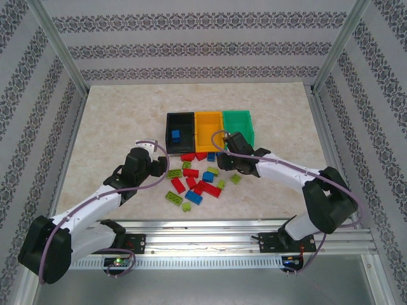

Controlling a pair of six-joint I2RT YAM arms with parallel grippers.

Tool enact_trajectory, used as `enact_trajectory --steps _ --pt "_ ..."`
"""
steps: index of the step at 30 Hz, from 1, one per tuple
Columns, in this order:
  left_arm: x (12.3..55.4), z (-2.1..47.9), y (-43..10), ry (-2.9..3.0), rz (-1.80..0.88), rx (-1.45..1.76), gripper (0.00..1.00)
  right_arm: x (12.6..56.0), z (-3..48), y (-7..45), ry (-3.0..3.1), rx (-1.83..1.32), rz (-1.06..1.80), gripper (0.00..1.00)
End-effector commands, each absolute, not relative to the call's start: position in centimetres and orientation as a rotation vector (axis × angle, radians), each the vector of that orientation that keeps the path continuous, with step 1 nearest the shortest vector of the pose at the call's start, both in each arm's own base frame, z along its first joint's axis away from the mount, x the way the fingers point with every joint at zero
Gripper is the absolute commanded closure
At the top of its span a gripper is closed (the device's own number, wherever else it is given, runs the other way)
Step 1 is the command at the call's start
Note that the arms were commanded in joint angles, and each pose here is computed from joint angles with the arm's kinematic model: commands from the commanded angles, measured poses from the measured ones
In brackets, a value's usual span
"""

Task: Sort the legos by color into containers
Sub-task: Pick up the lego from the center of the table, then place the lego in the container, then pick up the lego from the bottom-center of the table.

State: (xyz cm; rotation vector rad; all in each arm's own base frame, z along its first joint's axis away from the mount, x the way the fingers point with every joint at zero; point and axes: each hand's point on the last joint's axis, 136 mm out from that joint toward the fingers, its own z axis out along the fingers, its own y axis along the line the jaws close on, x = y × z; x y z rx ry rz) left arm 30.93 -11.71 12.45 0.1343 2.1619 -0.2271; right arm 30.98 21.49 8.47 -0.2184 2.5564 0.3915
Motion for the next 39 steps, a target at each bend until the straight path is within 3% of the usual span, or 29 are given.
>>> enact_trajectory --steps 1,9,11,14,17,27,39 --pt "31.2 12.1 -11.6 2.166 -0.207 0.114 0.33 32.2 12.6 24.1 2.474 -0.258 0.459 0.67" --pt "31.6 11.0 -10.6 2.203 -0.177 0.057 0.33 37.8 16.6 32.9 2.391 -0.360 0.601 0.63" --pt "31.7 10.9 -10.3 2.208 -0.178 0.043 0.33 39.4 16.7 34.3 2.391 -0.363 0.619 0.59" --pt "31.7 10.9 -10.2 2.207 -0.181 0.038 0.33 41.0 16.3 35.7 2.407 -0.377 0.616 0.44" --pt "31.6 11.0 -10.0 2.204 -0.182 0.032 0.33 40.8 16.1 35.8 2.418 -0.382 0.617 0.38" --pt "31.7 10.8 -10.4 2.216 -0.208 0.038 0.33 36.4 15.0 31.5 2.459 -0.374 0.563 0.34" --pt "31.9 10.2 -10.9 2.234 -0.232 0.044 0.32 27.2 8.7 19.4 2.680 -0.240 0.316 0.35"
